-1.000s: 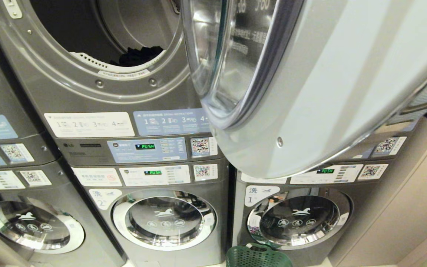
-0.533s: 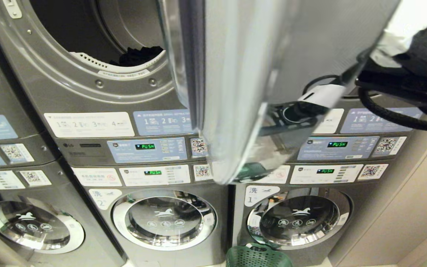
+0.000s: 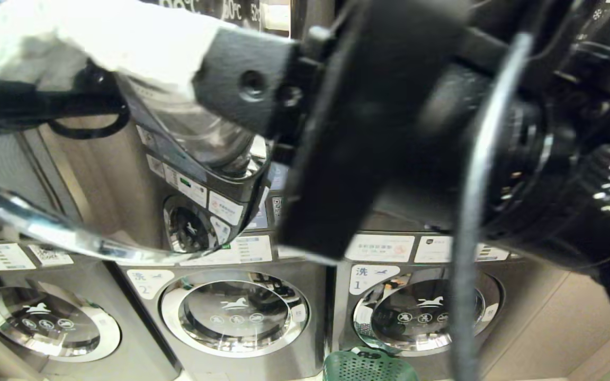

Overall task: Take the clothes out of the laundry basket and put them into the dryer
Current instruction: Close the dryer

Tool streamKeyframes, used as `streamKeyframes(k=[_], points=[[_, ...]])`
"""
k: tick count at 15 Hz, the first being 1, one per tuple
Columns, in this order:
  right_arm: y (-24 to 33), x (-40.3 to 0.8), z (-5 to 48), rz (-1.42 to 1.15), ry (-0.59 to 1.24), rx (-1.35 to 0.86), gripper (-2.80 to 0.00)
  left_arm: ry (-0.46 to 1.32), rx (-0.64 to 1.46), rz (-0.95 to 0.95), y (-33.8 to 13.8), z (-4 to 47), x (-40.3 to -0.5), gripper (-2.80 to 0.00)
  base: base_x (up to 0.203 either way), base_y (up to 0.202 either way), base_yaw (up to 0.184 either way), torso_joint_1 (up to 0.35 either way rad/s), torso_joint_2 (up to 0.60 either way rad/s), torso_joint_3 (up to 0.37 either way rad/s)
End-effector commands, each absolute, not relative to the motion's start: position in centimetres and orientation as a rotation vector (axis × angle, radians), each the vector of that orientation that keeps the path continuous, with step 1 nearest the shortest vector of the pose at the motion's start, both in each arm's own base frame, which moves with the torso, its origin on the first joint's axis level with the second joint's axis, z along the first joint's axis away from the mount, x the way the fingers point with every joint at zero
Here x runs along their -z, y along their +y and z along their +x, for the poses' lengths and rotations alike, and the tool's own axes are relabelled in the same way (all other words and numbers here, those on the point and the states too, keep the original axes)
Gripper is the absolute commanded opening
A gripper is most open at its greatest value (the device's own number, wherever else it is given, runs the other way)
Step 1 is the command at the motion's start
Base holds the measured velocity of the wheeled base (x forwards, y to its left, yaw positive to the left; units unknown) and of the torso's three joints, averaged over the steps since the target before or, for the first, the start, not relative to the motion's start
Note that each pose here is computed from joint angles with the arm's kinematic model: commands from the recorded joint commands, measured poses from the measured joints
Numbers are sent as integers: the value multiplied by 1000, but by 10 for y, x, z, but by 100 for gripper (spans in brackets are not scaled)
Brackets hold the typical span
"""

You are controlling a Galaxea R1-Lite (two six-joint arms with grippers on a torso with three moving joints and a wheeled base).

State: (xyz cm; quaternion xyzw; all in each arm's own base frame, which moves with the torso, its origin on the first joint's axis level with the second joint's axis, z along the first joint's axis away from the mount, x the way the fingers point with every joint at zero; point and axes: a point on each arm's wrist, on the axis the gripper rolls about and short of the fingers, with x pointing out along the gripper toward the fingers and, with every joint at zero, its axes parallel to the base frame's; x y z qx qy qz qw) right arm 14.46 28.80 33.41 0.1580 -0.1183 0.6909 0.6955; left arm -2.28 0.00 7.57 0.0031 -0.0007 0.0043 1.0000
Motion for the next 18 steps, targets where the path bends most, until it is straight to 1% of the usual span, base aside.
streamKeyframes(k=[1,5,6,8,12,14,16,18], points=[[334,-312,147,346,-219,-1559,-280,-2,-9,6,0,-23,-76,-280,0,0,0,0,0,0],[397,-285,156,331,-264,-1485,-280,-3,-9,6,0,-23,-76,-280,0,0,0,0,0,0],[404,-284,158,342,-287,-1440,-280,-2,-9,6,0,-23,-76,-280,0,0,0,0,0,0],[399,-287,168,358,-298,-1365,-280,-2,-9,6,0,-23,-76,-280,0,0,0,0,0,0],[365,-306,189,361,-326,-1280,-280,-2,-9,6,0,-23,-76,-280,0,0,0,0,0,0],[334,-308,211,333,-314,-1196,-280,-3,-9,6,0,-23,-76,-280,0,0,0,0,0,0],[287,-319,232,308,-324,-1084,-280,-2,-9,6,0,-23,-76,-280,0,0,0,0,0,0],[221,-336,243,271,-323,-942,-280,-2,-9,6,0,-23,-76,-280,0,0,0,0,0,0]])
